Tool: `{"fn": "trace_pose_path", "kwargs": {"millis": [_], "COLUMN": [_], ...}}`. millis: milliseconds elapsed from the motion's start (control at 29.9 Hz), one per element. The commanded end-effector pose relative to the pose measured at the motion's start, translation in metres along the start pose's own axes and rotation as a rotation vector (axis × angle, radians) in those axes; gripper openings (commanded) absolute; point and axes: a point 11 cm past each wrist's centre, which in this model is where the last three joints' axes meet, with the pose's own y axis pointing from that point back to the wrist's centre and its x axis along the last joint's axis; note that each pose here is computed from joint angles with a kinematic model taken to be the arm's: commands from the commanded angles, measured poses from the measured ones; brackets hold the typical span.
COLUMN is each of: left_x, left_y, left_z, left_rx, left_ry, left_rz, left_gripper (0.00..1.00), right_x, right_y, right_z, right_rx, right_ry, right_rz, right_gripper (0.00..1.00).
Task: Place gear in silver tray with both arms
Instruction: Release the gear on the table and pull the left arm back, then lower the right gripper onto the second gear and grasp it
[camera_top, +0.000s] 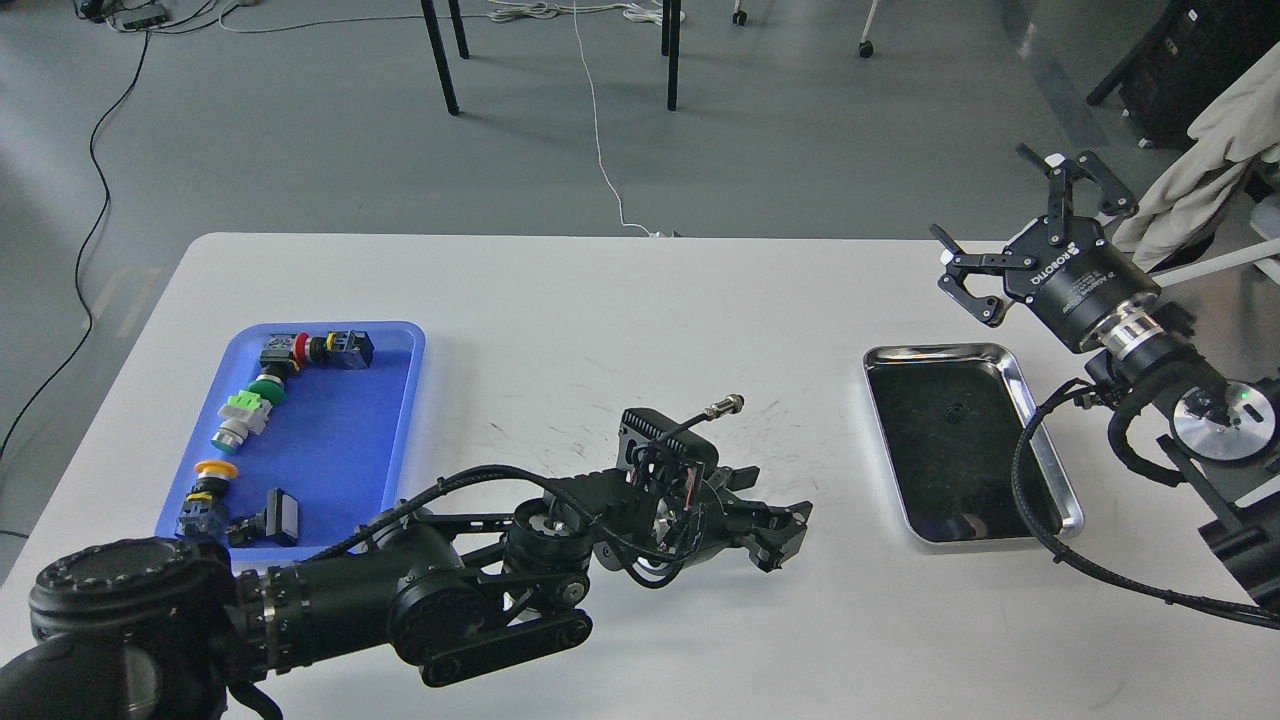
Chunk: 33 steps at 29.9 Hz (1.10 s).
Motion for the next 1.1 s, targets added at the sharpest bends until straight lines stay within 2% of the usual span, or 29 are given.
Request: {"fn": "trace_pose_path", "kwargs": {"millis": [0,134,334,636,836,1070], "left_x": [0.03,0.073,0.114,0.157,0.156,0.147], "left_y": [0.001,0.009,0.022,0.102,0.149,0.176], "left_z": [-0.02,-0.039,-0.054,-0.156,-0.203,-0.227], "left_rx": [0.048,0.069,0.049,0.109,0.111,0.083], "left_ry": [0.138,0.32,0.587,1.05,1.283,1.394], "left_rz": [0.109,0.24,0.385,0.634,0.762,0.846], "left_gripper": [0.98,0.98,0.98,0.98,0.98,0.98], "right_x": [-0.012,-0.021,-0.05,-0.103,-0.152,-0.184], "right_y": [-0.002,-0.006,-0.021,-0.057,-0.08,-0.073], "right_z": [0.01,0.012,0.006,0.016,0.08,0.171], "right_rx": [-0.04,-0.068,-0.269,-0.556,-0.838,-1.098], "right_ry": [0.015,0.035,0.325,0.743,1.095,1.468], "right_rz": [-0.034,-0.057,-0.122,-0.211,-0.396,-0.647], "right_gripper": [0.98,0.98,0.98,0.98,0.98,0.98]}}
